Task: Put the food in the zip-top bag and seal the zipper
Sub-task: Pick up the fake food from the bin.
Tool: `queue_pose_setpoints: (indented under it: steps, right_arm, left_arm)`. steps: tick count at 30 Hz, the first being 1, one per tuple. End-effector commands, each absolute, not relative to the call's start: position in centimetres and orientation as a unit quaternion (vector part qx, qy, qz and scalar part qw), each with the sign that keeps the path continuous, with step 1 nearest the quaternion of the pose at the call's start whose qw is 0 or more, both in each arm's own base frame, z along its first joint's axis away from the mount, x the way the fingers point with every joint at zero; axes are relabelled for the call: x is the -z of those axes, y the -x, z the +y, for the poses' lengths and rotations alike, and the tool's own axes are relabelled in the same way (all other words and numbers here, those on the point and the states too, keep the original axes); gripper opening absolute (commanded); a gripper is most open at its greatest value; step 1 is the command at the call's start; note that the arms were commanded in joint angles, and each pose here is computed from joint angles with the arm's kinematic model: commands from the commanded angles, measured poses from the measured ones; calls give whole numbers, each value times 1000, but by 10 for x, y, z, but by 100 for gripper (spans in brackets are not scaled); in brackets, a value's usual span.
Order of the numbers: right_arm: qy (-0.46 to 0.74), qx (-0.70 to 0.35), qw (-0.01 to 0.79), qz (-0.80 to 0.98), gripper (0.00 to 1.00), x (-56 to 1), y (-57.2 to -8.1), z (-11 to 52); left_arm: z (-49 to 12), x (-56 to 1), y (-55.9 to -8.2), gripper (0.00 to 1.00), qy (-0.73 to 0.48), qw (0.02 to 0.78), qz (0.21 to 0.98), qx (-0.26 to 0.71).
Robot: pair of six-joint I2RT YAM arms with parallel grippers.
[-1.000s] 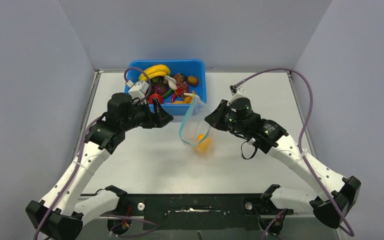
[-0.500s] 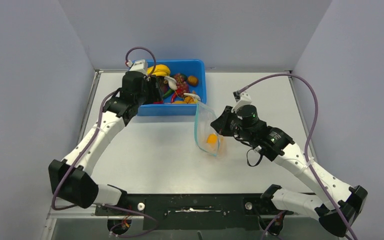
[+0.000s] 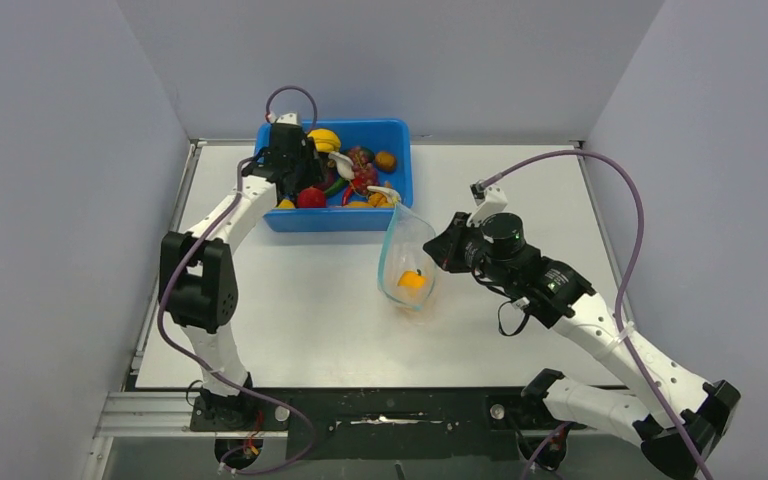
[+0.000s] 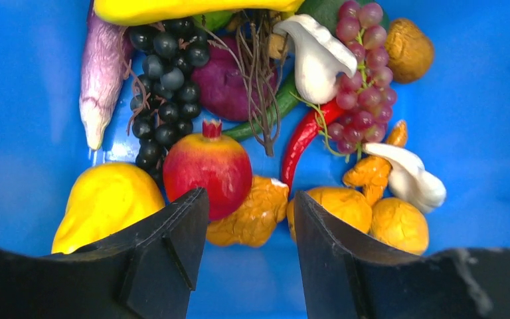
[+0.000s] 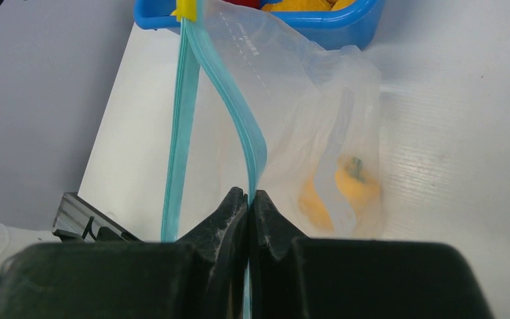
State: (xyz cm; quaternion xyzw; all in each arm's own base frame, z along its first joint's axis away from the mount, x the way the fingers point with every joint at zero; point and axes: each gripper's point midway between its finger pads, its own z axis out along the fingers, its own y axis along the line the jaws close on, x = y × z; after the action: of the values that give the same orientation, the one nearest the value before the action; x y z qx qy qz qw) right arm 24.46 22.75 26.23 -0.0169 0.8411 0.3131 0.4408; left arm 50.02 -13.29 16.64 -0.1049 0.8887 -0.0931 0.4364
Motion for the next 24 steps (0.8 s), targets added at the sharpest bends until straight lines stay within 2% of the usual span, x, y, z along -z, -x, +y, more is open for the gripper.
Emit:
queue_pose_setpoints:
  steps: [1, 14, 24]
  right_arm:
    - [27, -345, 468, 813, 0, -279, -249, 233]
    - [37, -353, 452, 818, 0, -268, -251, 240]
    - [35, -352, 443, 824, 0, -261, -253, 241]
  left_arm:
    - [-137, -208, -544, 49, 121, 498, 849, 124]
    - [-149, -150, -587, 48, 135, 468, 862, 139]
    - [-147, -114, -588, 45, 125, 445, 878, 125]
